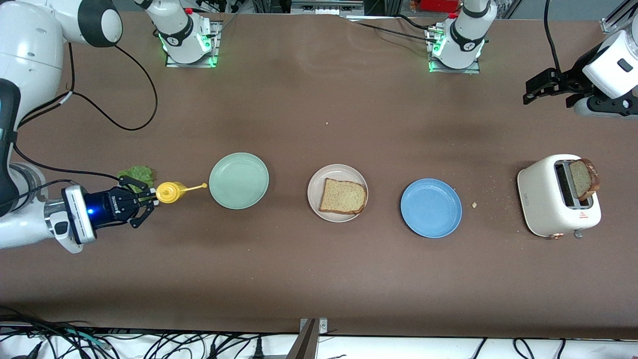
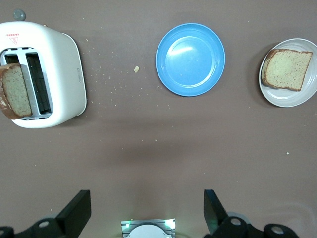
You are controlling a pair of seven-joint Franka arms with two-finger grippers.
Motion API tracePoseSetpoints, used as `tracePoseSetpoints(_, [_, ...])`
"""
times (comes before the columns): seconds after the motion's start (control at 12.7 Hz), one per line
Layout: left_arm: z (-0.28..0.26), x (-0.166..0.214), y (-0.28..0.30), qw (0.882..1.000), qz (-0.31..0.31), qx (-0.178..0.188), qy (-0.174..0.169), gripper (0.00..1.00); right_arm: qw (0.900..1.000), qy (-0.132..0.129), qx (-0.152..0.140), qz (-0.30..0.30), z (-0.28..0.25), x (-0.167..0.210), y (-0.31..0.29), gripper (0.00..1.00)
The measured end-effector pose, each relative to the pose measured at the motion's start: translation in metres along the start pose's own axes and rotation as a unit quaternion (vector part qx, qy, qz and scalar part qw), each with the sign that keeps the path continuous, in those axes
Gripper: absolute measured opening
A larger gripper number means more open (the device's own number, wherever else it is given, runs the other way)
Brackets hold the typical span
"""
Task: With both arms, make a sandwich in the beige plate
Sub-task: 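Carry the mustard bottle back and lower it beside the lettuce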
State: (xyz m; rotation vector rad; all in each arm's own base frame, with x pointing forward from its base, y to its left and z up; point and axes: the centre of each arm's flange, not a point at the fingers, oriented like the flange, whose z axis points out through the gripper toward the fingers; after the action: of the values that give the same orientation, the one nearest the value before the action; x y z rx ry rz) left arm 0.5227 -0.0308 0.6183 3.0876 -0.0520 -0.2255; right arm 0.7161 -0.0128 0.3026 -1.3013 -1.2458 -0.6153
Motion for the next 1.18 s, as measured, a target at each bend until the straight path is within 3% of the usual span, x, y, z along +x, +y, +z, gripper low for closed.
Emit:
tracePoseSetpoints(0.16, [0.000, 0.000, 0.000, 1.000, 0.000, 0.000, 0.000, 1.00, 0.999, 0.027, 0.015, -0.039, -0.008, -0.052, 0.001, 0.06])
tracePoseSetpoints(0.39, [0.000, 0.000, 0.000, 1.000, 0.000, 0.000, 0.000, 1.00, 0.994, 0.072, 0.015, -0.079, -0.010, -0.137, 0.001, 0.06])
tracePoseSetpoints(0.55, [0.000, 0.000, 0.000, 1.000, 0.000, 0.000, 0.000, 1.00, 0.992, 0.089, 0.016, -0.091, -0.004, -0.175, 0.002, 0.06])
tracePoseSetpoints(1.18, [0.000, 0.000, 0.000, 1.000, 0.000, 0.000, 0.000, 1.00, 0.991, 0.082, 0.007, -0.102, -0.009, -0.246, -0.004, 0.06])
